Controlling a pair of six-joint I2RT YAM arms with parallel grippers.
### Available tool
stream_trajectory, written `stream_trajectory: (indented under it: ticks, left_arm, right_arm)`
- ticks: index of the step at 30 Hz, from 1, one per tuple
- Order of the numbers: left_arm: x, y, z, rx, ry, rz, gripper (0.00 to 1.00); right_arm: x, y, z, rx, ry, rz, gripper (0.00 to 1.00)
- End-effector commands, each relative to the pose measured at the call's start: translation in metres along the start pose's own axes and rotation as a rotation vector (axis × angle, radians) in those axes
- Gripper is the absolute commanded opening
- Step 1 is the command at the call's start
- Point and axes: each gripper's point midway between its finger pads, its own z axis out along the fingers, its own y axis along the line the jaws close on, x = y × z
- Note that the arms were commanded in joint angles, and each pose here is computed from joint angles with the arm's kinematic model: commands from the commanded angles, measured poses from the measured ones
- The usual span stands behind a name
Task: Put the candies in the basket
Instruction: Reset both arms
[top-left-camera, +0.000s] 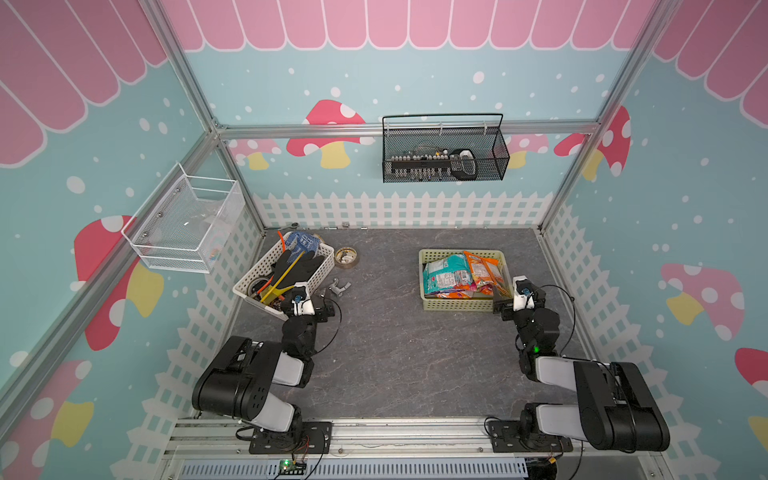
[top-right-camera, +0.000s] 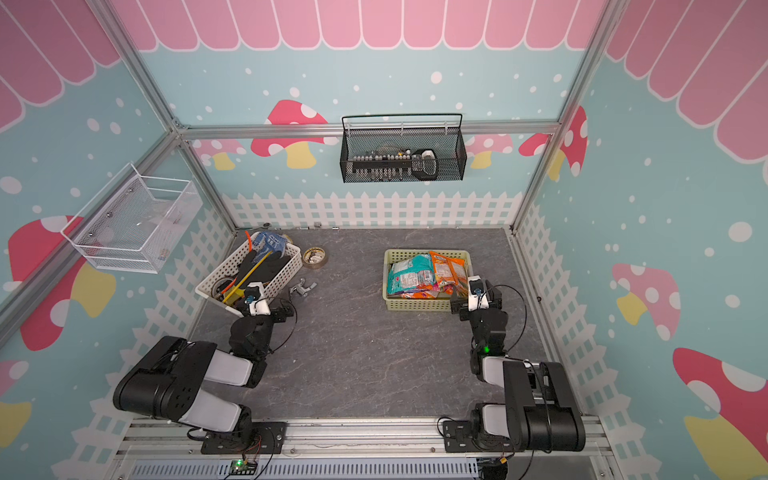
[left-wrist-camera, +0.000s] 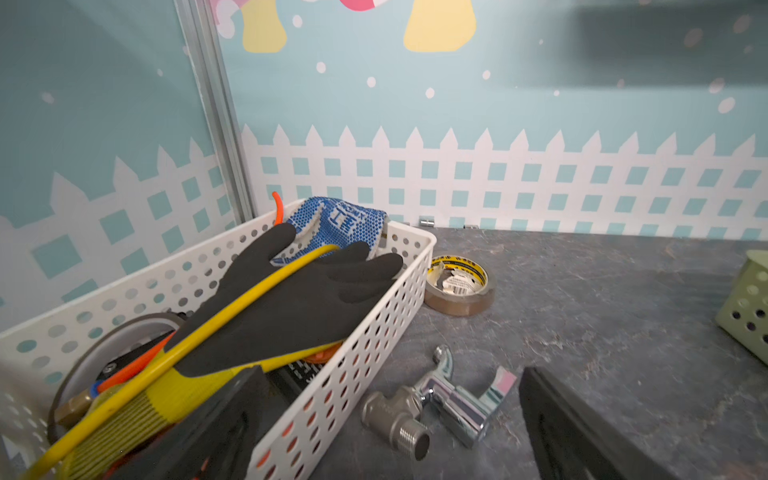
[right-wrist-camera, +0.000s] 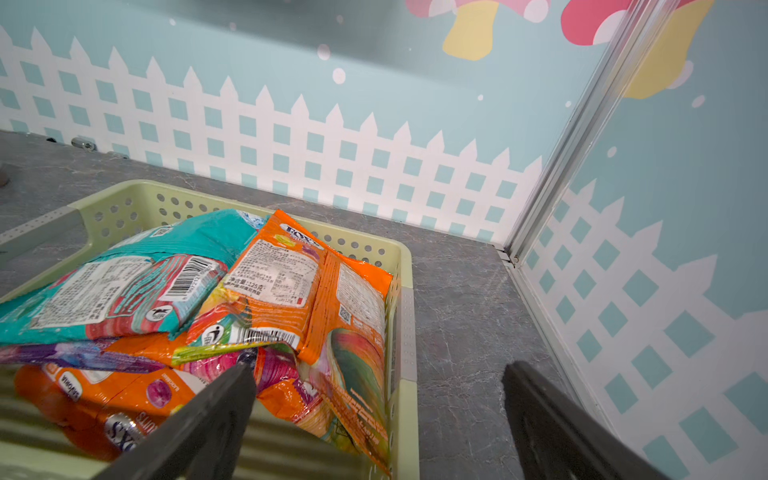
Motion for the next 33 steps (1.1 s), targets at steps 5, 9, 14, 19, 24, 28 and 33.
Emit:
stream_trajectory:
  ticks: [5, 9, 14, 19, 24, 28, 33]
  left_arm:
    - [-0.017, 0.0, 0.009, 0.01, -0.052, -0.039, 0.99]
    - [-0.011, 0.006, 0.02, 0.03, -0.004, -0.08, 0.99]
    - [-0.012, 0.006, 0.019, 0.031, -0.009, -0.08, 0.99]
    - [-0.013, 0.007, 0.018, 0.029, -0.012, -0.08, 0.99]
    - [-0.012, 0.007, 0.019, 0.028, -0.011, -0.08, 0.99]
    - [-0.012, 0.006, 0.019, 0.029, -0.01, -0.08, 0.99]
    - [-0.012, 0.006, 0.019, 0.03, -0.008, -0.08, 0.99]
  right_arm:
    - [0.007, 0.0, -0.027, 0.033, -0.111, 0.038, 0.99]
    - [0.017, -0.02, -0.004, 0.133, -0.024, 0.098, 0.99]
    - [0.022, -0.022, 0.001, 0.143, 0.009, 0.103, 0.99]
    - [0.021, -0.021, 0.0, 0.142, 0.002, 0.1, 0.99]
    - [0.021, -0.021, 0.0, 0.139, 0.002, 0.1, 0.99]
    - [0.021, -0.021, 0.0, 0.14, 0.002, 0.1, 0.99]
    - [0.021, -0.021, 0.0, 0.139, 0.002, 0.1, 0.99]
